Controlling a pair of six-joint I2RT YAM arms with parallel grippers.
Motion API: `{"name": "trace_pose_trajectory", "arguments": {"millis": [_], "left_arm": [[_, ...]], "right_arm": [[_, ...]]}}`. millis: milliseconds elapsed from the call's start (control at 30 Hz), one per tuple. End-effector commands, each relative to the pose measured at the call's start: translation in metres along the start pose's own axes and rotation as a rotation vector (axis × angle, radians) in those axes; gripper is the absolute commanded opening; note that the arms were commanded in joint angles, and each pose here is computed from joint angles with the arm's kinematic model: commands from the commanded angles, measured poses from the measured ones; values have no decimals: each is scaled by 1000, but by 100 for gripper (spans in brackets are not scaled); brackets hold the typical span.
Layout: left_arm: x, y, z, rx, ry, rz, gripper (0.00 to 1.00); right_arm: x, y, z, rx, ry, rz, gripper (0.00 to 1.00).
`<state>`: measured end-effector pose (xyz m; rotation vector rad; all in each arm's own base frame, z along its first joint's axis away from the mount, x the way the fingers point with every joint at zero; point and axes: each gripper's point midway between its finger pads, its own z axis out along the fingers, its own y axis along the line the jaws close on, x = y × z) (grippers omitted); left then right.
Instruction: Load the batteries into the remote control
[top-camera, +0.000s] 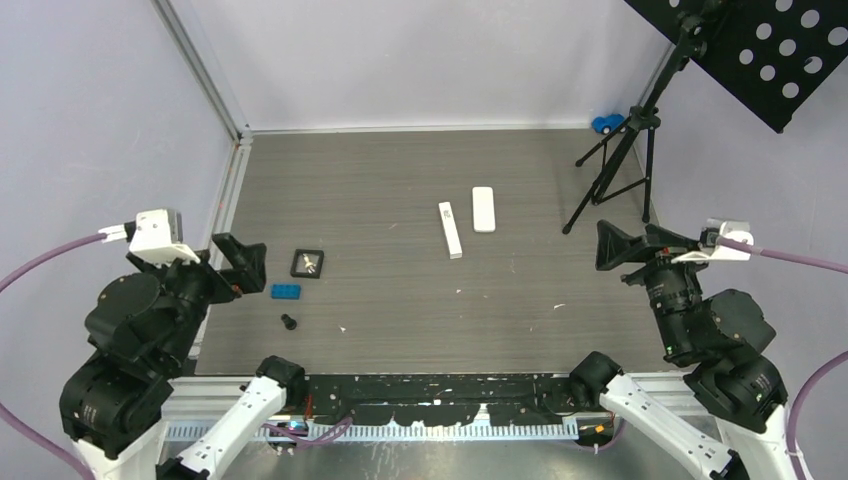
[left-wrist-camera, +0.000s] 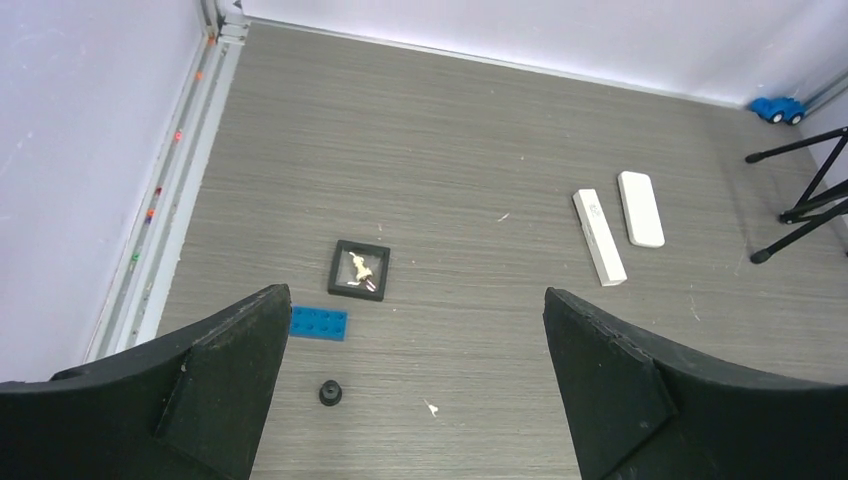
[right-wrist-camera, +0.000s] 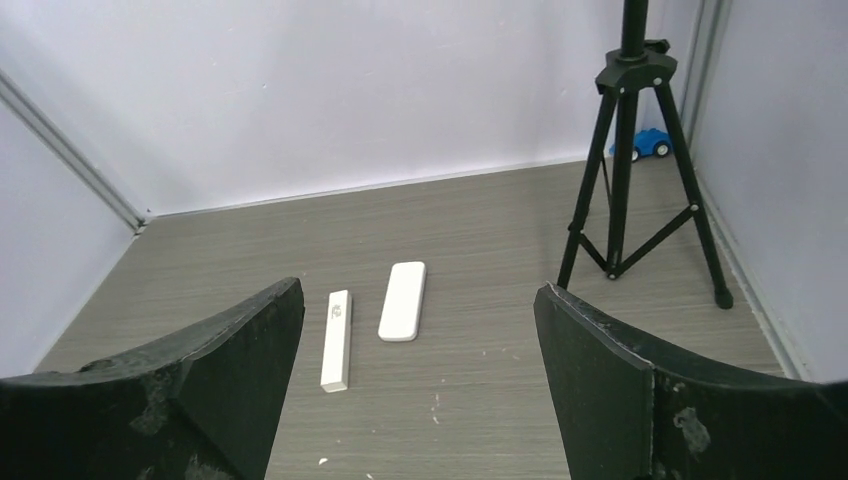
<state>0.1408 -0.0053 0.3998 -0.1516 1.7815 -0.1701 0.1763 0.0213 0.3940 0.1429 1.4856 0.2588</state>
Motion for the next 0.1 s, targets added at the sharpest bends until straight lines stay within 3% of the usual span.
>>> {"name": "trace_pose_trajectory", "arguments": {"millis": [0,67], "left_arm": [[-5,8,-8,-31,-20,11,100],[-8,9,-10,-32,-31,1,100]], "right_arm": [[-23,-9,-7,30,-63,4,90],[-24,-9,-6,34,-67,6,90]]}}
